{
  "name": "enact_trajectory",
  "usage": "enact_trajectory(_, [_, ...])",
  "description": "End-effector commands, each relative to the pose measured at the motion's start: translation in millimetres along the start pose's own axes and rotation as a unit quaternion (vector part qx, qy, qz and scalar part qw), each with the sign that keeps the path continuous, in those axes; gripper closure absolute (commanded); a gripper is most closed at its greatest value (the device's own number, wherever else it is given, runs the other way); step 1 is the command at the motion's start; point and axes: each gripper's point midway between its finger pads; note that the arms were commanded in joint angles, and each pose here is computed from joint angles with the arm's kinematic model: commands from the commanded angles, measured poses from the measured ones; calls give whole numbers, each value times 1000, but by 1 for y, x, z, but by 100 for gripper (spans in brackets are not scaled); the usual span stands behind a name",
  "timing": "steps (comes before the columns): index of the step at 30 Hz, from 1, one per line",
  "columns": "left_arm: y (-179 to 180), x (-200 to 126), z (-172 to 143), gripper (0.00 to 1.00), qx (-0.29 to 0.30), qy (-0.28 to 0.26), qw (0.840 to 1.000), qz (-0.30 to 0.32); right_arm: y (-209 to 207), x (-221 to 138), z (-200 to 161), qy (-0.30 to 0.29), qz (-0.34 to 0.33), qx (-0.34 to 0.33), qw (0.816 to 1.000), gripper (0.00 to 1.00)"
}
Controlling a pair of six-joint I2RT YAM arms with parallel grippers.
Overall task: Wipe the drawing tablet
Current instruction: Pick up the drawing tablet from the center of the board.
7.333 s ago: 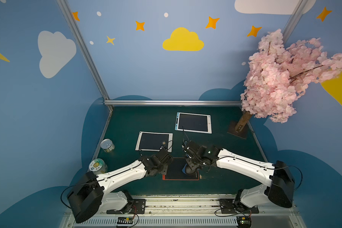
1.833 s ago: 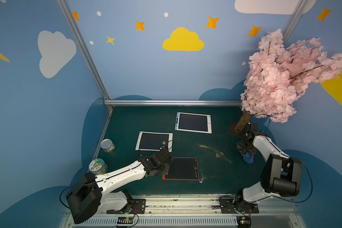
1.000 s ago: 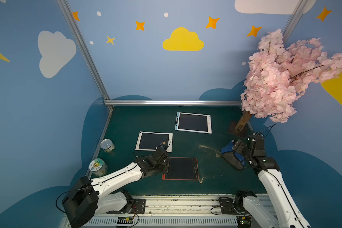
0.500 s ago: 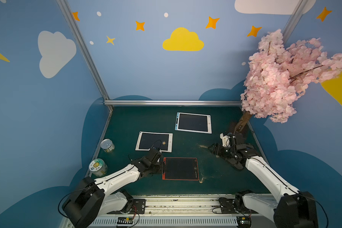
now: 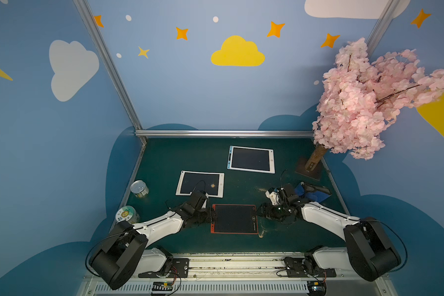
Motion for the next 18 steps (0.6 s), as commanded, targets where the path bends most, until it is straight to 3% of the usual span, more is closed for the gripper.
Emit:
enact_trajectory(1, [5, 3, -14, 56, -11, 23, 1000, 1, -1, 15, -12, 27, 26, 13, 999, 21])
enact_trajectory(18, [2, 9, -20, 56, -15, 39, 999, -19, 15, 43, -25, 92, 121, 54, 987, 23])
Point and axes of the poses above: each gripper's point midway between its finger pads, its own x axis out along the fingers, its own y axis along the line the jaws close on, z = x × y, and after that the axes turned 15 degrees about x, right-handed
